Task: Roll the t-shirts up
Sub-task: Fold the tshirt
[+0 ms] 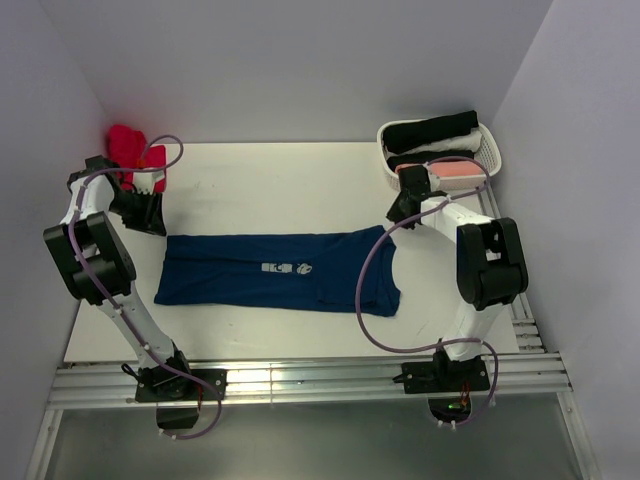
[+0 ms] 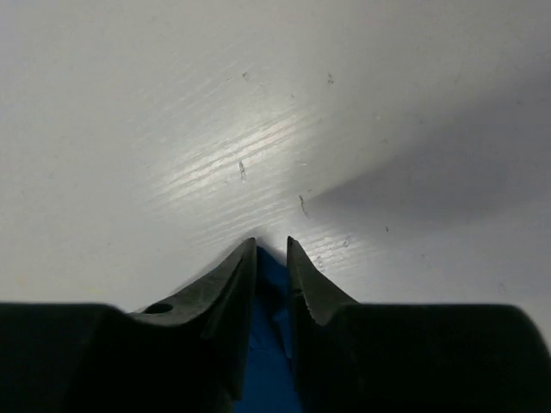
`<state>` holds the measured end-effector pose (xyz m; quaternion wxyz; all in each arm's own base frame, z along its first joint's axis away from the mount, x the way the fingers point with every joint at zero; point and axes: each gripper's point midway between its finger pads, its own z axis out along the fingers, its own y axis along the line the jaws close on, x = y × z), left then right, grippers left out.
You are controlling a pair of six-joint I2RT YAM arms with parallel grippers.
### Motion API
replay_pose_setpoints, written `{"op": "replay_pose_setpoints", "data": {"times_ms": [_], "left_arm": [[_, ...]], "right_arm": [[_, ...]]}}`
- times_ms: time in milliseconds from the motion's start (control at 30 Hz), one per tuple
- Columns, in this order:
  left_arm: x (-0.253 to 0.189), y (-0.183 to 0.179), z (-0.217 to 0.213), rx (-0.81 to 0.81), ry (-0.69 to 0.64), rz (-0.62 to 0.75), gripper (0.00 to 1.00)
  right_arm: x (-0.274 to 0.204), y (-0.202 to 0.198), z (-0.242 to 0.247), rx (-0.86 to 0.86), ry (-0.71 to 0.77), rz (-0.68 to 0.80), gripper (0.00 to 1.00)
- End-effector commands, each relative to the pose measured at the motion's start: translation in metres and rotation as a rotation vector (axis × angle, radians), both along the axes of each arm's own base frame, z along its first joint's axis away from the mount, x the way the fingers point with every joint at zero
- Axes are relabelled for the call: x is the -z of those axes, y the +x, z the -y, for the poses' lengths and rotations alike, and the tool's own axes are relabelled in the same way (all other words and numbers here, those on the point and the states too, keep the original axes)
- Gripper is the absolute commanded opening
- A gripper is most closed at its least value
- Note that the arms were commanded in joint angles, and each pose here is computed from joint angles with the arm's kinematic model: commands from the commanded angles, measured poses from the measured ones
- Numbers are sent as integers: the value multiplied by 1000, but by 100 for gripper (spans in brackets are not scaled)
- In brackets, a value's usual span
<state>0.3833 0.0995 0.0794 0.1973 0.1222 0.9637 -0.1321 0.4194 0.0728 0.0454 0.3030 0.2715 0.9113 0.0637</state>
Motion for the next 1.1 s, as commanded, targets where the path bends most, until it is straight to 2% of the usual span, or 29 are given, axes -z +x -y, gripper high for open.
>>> {"op": "replay_pose_setpoints", "data": {"times_ms": [0,67,133,500,600,633,867,933,1067], "left_arm": [[-9,9,5,5,-20,33,46],[-10,9,5,4,-20,36,46],[-8,8,7,8,-26,30,46],[-8,8,14,26,-31,34,46],[-7,6,13,25,-30,25,46],[-8,7,13,27,-28,28,45],[-7,7,13,24,-26,27,45],[-7,8,12,25,-25,27,45],[-7,8,12,23,-21,27,45]], "right_arm": [[-21,9,-12,-46,31,69,29],[-24,1,-17,-58,63,86,36],[-24,-4,-25,-74,91,98,39],[-4,-14,-44,-112,120,61,39],[2,-15,-43,-111,112,43,33],[2,-14,-43,-111,112,43,28],[-9,-6,-37,-114,72,49,18],[-11,-3,-34,-112,60,47,7],[-15,1,-29,-105,54,48,0]]}}
